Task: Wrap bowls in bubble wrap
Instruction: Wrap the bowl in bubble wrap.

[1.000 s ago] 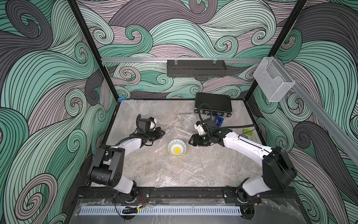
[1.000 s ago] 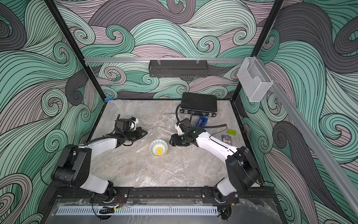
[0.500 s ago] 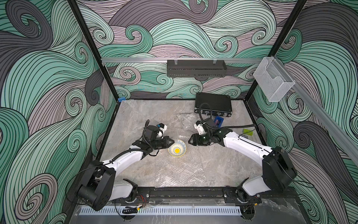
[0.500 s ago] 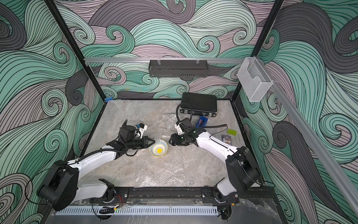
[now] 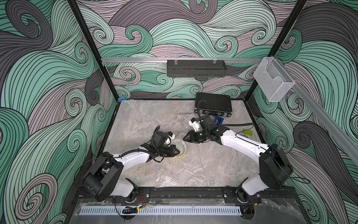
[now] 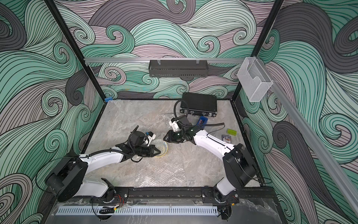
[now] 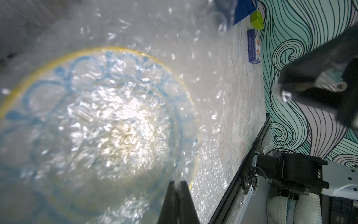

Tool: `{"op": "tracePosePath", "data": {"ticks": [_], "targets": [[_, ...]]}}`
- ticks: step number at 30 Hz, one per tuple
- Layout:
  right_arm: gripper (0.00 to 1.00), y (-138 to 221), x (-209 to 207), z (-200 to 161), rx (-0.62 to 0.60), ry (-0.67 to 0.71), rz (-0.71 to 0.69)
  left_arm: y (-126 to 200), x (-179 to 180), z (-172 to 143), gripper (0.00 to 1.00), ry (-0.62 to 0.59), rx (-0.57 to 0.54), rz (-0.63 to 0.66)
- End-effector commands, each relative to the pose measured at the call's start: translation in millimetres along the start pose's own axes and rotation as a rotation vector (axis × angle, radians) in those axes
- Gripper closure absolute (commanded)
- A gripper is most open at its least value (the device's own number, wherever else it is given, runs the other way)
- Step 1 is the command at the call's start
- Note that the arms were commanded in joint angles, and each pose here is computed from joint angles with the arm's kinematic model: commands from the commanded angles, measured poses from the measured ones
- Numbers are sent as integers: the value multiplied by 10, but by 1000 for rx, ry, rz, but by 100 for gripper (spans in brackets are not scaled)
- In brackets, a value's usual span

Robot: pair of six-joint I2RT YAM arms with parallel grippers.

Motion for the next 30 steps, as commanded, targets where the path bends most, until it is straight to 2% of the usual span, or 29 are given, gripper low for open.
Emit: {"op": "tracePosePath", "data": {"ticks": [1, 4, 14, 17, 19, 23, 27, 30], "targets": [[70, -150, 196, 51, 26, 29, 64, 3, -110, 77, 100, -41, 2, -4], [78, -289, 151, 36, 62, 8, 36, 10, -115, 68, 100, -47, -4, -7], [89, -702, -162, -112, 158, -11, -81, 52, -149, 55, 99, -53, -7, -18], [89, -753, -218, -171, 186, 4, -119, 130, -209, 69, 80, -67, -19, -17], [90, -776, -247, -196, 195, 4, -130, 230, -273, 90, 71, -85, -38, -8], [90, -790, -257, -227, 205, 10, -132, 571, -288, 170, 46, -82, -162, 155], [90, -800, -247, -235, 211, 19, -133, 734, -98, 253, 23, -86, -293, 360], [90, -801, -239, -238, 211, 20, -129, 711, -45, 322, 19, -89, -272, 440]]}}
Point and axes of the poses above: each gripper's point midway between its finger pads, its own y axis back along the fingers, its own x axis along the line the jaws close on, z = x × y, the point moved 7 cm from there along y, back along the fingers, and after that the axes turned 7 degrees about y, right-handed, at the moved point
